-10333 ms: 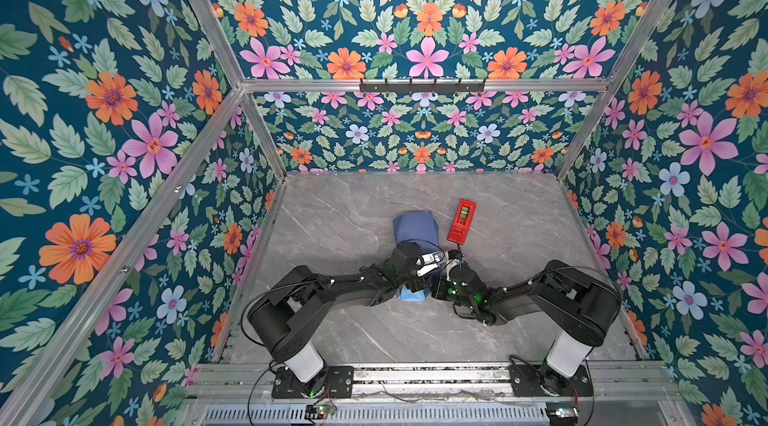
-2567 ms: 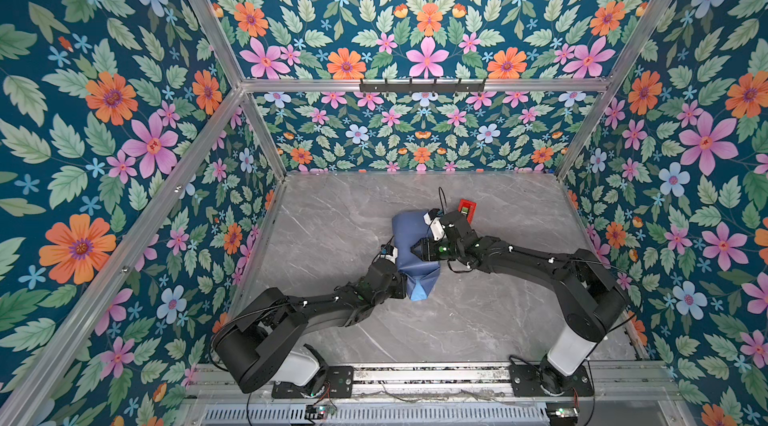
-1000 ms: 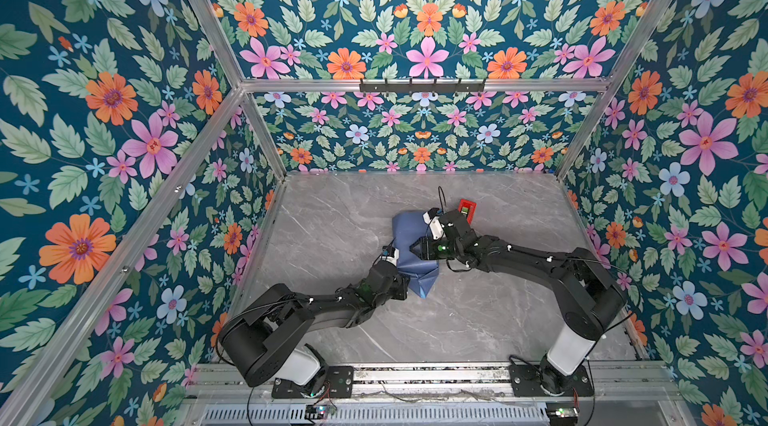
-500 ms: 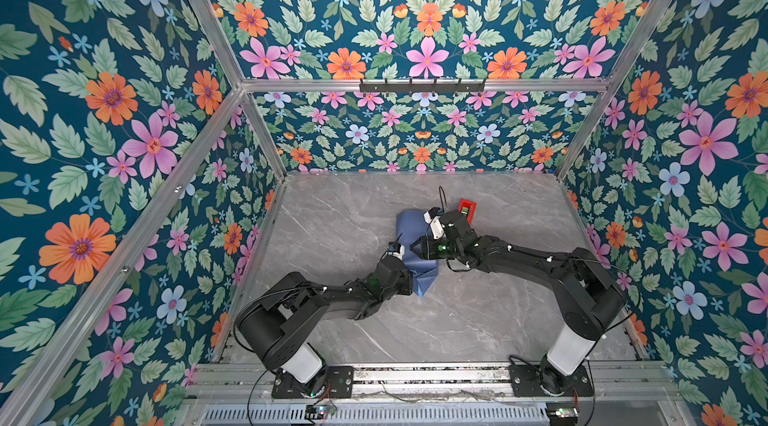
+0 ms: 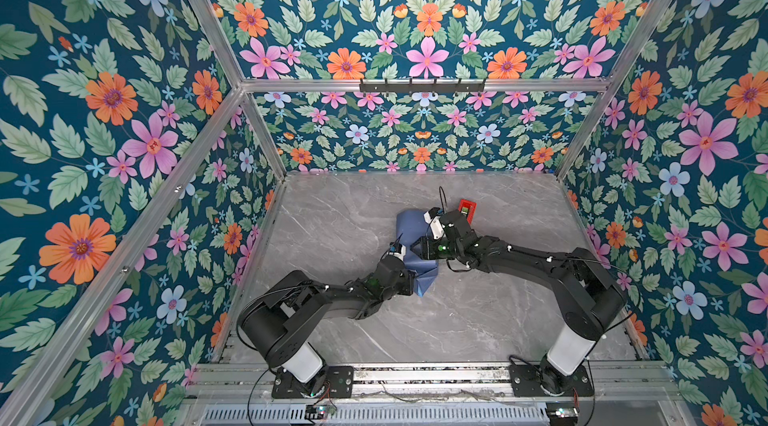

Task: Wrap the gift box in paper
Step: 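Hold the blue-wrapped box with both grippers, pinching its paper edges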

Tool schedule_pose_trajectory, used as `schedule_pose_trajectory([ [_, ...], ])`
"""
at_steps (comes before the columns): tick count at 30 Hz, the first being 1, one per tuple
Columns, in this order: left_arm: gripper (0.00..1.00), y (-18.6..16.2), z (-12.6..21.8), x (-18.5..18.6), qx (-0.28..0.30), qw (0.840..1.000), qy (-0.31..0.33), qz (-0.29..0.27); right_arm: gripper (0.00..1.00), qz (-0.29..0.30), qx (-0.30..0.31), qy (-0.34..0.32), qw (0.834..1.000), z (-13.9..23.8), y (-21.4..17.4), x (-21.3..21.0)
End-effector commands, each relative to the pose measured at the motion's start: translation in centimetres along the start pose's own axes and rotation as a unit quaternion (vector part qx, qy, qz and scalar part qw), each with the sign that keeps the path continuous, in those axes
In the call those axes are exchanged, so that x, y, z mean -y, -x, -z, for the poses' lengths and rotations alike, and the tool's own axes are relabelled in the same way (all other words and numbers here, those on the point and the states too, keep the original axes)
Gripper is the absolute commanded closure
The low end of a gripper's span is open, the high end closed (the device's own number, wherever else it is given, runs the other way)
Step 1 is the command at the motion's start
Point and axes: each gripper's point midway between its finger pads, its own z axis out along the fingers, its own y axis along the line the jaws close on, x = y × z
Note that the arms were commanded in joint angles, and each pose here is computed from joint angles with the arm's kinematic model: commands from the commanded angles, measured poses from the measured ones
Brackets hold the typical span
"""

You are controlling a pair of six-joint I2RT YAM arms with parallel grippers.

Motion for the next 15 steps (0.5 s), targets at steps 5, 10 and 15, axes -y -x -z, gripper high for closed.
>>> schedule_pose_trajectory([
  [5,0.76,-0.6,0.5,-1.5,0.003,1.000,0.019,-0.019,0.48,-0.023,-0.066,-0.030,0.997,-0.1,-3.6,1.8],
  [10,0.77,-1.4,0.3,-0.8,-0.011,0.999,0.006,-0.046,0.48,-0.024,-0.066,-0.031,0.997,-0.2,-3.6,1.8],
  [15,0.77,-2.3,0.4,-0.6,-0.026,0.998,0.004,-0.064,0.48,-0.024,-0.065,-0.032,0.997,0.0,-3.6,1.8],
])
